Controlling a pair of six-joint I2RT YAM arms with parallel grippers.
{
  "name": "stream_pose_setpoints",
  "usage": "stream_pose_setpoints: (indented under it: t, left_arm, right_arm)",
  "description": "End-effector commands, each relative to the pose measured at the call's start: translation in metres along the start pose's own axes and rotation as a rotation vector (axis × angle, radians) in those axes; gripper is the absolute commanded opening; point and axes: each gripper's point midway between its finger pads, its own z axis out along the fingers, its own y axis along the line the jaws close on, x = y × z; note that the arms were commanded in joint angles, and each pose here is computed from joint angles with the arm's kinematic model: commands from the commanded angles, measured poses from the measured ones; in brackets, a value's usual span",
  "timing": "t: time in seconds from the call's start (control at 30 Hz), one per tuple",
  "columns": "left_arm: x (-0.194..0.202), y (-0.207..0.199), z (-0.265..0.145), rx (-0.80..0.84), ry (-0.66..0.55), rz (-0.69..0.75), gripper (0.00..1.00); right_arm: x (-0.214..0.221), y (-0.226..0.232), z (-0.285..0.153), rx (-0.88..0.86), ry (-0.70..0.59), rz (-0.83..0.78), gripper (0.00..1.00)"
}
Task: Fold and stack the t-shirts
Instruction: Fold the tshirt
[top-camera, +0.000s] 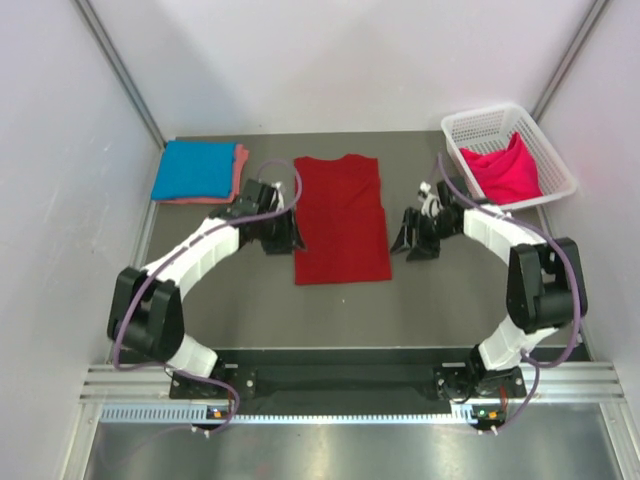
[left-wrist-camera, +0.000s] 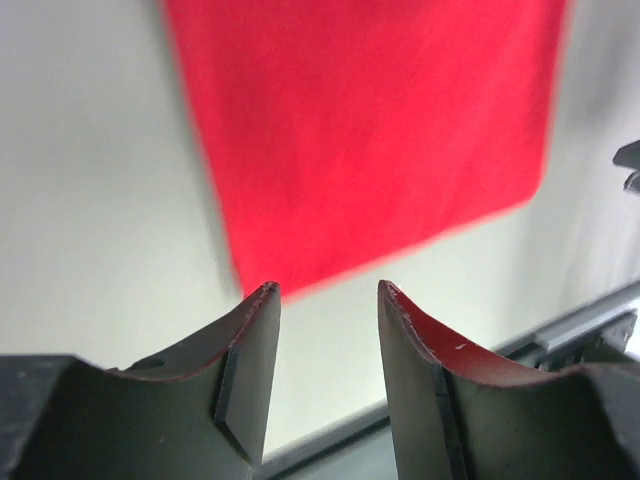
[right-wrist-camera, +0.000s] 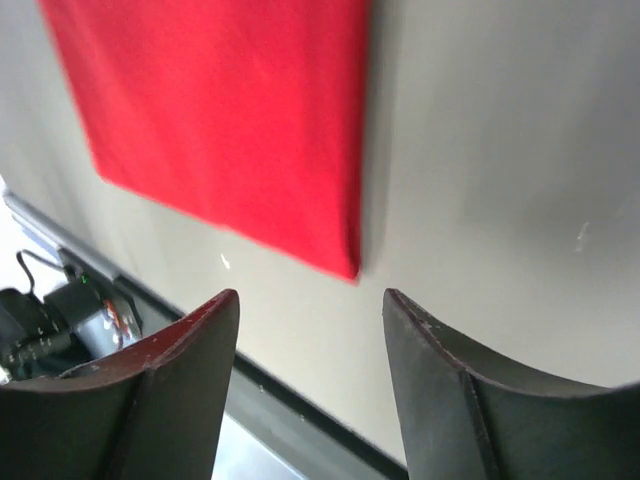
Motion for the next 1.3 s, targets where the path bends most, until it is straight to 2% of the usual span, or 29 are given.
stream_pose_setpoints:
  t: [0.0, 0.07, 0.13, 0.3, 0.47, 0.53, 0.7, 1.0, 1.13, 1.27]
  left_arm:
    - [0.039, 0.019, -0.009, -0.009, 0.022, -0.114, 0.48]
    - [0.048, 0.023, -0.009, -0.016, 0.019, -0.171, 0.48]
    - [0.057, 0.022, -0.011, 0.003, 0.024, -0.168, 0.47]
    - [0.048, 0.027, -0.016, -0.045, -0.081, -0.003, 0.47]
    - [0.056, 0.019, -0.018, -0.104, -0.118, 0.232, 0.47]
    - [0.057, 0.021, -0.018, -0.133, -0.132, 0.259, 0.46]
    - [0.072, 0.023, -0.006, -0.134, -0.067, 0.163, 0.44]
    - [0.089, 0.019, 0.015, -0.107, 0.078, -0.17, 0.47]
    - [0.078, 0.013, 0.018, -0.05, 0.056, -0.28, 0.48]
    - [0.074, 0.014, 0.022, -0.004, 0.066, -0.388, 0.52]
  right_arm:
    - [0.017, 0.001, 0.008, -0.068, -0.039, 0.005, 0.6]
    - [0.021, -0.001, 0.012, -0.074, -0.049, 0.008, 0.6]
    - [0.03, -0.002, 0.014, -0.086, -0.039, 0.002, 0.6]
    - [0.036, -0.014, 0.01, -0.003, -0.044, -0.086, 0.6]
    - [0.034, -0.018, 0.007, 0.098, -0.071, -0.217, 0.6]
    - [0.038, -0.013, 0.008, 0.109, -0.061, -0.247, 0.6]
    - [0.046, -0.013, 0.016, 0.103, -0.039, -0.192, 0.59]
    - [0.046, -0.005, 0.039, 0.004, -0.035, -0.042, 0.57]
    - [0.049, 0.001, 0.046, -0.045, -0.03, 0.045, 0.56]
    - [0.054, 0.0, 0.051, -0.06, -0.024, 0.123, 0.51]
